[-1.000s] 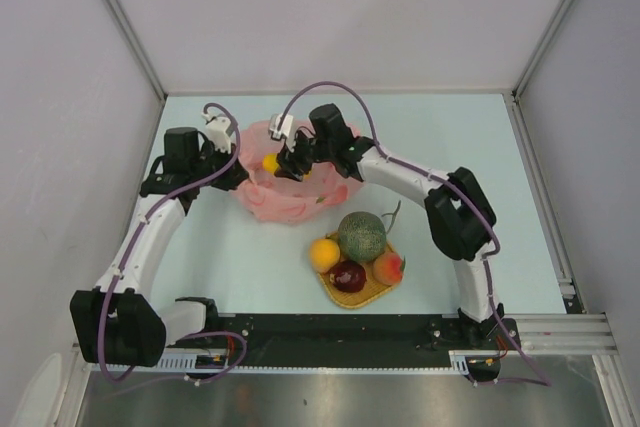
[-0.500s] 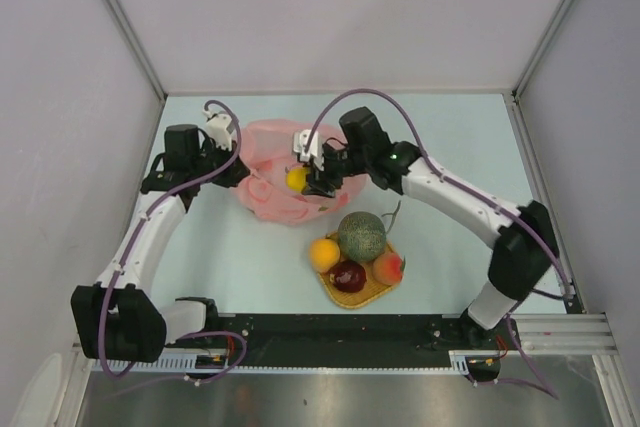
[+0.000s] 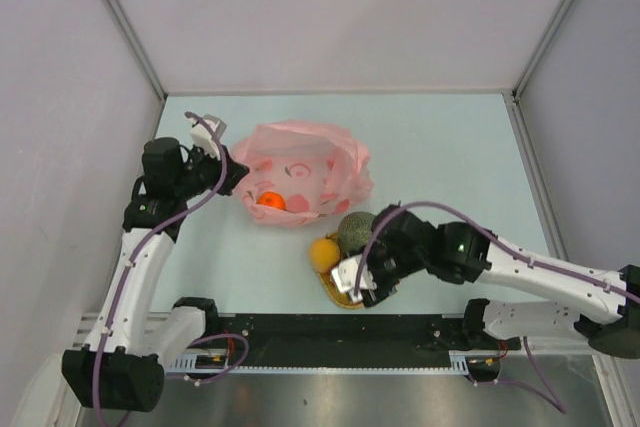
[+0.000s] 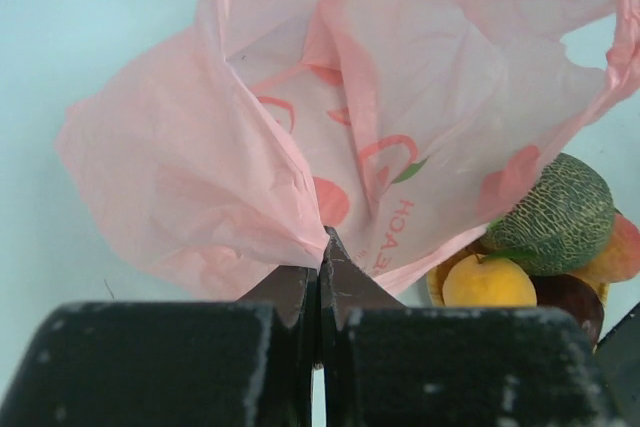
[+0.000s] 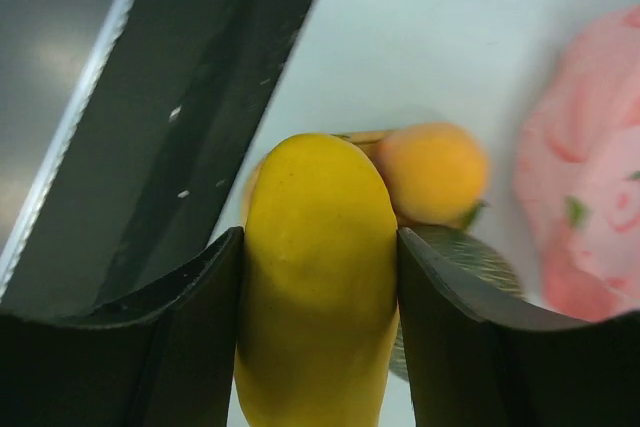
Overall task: Take the fake fruits out of the plastic bag
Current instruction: Place the fake fruit on the plate.
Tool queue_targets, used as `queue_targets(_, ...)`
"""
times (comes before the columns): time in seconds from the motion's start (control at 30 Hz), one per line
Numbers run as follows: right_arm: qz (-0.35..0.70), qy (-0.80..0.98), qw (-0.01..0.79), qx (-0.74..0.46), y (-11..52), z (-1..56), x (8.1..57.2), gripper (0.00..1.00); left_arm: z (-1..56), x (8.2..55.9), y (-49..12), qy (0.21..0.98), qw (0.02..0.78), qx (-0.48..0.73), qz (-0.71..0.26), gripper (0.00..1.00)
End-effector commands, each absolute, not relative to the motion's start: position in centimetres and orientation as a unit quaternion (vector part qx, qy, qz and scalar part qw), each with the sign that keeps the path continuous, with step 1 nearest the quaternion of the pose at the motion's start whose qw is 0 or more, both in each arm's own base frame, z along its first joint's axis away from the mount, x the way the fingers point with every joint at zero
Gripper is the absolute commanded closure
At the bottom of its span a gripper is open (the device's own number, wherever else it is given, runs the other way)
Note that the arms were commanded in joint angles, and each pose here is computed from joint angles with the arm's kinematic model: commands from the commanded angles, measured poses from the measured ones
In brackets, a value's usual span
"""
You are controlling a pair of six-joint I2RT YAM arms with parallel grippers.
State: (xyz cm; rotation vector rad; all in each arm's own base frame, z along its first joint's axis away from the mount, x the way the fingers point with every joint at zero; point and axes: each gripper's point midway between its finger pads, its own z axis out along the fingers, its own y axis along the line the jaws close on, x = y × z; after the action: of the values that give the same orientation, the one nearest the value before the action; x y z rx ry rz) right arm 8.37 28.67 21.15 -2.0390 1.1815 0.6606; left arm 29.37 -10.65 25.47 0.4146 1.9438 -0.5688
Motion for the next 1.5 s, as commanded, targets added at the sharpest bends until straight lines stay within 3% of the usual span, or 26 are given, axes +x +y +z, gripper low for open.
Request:
queue_targets(0.0,0.201,0.448,0.316,-0.812,25.9,16.9,7.0,0.81,25.7,28.4,-11.3,0.796,0.516,0.178,-0.261,1.0)
queue_targets(0.47,0.153,0.394,0.295,-0.857,24.7,10.9,5.9,0.81,26.4,26.7,-11.0,0.793,0.526,0.165,-0.258,1.0)
queue_targets(0.97,0.114,0.315,0.328,-0.883,26.4,10.1,5.8,0.8,25.8,26.2,-11.2,0.794,0.523,0.163,-0.265,1.0)
queue_targets(1.47,0.08,0.239,0.345,-0.904,26.7,8.1,5.3,0.71,25.0,25.7,-11.1,0.797,0.519,0.161,-0.265,1.0)
